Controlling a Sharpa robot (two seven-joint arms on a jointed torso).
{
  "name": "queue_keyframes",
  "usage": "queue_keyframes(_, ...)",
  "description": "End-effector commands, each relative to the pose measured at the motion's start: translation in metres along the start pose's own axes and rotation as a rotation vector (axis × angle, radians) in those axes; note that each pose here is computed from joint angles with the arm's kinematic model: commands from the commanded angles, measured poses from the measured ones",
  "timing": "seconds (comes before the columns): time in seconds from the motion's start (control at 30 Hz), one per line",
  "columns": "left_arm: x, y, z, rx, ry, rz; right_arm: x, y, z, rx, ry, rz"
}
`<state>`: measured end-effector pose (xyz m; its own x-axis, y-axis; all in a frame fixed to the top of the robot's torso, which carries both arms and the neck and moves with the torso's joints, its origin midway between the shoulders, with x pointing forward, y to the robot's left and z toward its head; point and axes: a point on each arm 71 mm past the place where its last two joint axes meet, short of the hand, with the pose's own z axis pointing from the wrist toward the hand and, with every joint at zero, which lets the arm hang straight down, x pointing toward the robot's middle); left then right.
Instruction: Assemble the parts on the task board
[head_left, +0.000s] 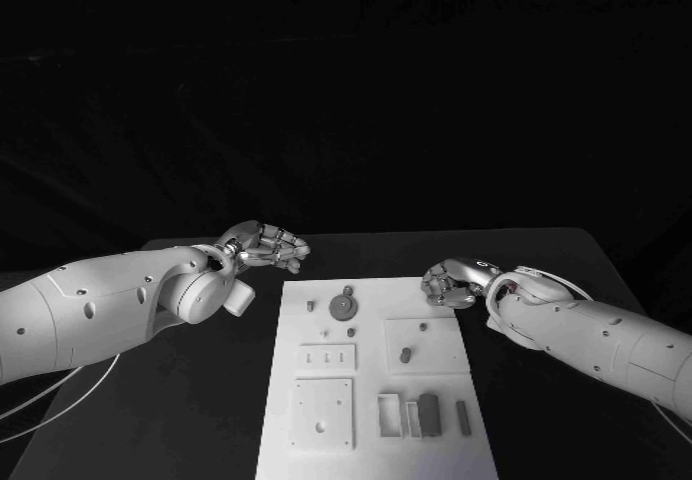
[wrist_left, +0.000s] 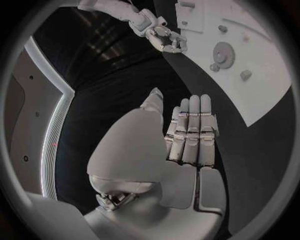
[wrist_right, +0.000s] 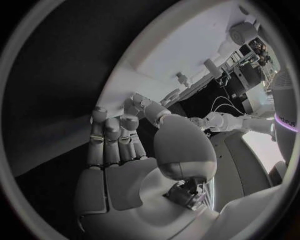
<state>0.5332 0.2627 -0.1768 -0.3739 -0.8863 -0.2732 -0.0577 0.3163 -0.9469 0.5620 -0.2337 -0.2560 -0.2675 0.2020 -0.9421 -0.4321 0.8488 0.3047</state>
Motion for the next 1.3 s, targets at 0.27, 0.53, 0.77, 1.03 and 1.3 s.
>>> queue_keyframes(0.27,0.0018,-0.0014,-0.0004,0.006,0.017,0.001,0.004,-0.004,-0.002,0.015,0.017,-0.011)
queue_keyframes(0.53,0.0022,-0.0016,-0.0004,0.007,0.017,0.009,0.004,-0.001,-0.003,0.002,0.009,0.005)
queue_keyframes(0.77,0.0034,-0.0014,0.0002,-0.001,0.024,0.046,0.003,0.003,-0.003,-0.007,-0.005,0.007)
queue_keyframes(1.03,0.0051,-0.0015,0.0012,-0.015,0.032,0.074,0.0,0.009,-0.004,-0.02,-0.02,0.008)
queue_keyframes(1.3,0.0094,0.0002,0.0035,-0.074,0.024,0.156,-0.016,0.029,0.0,-0.054,-0.052,0.007)
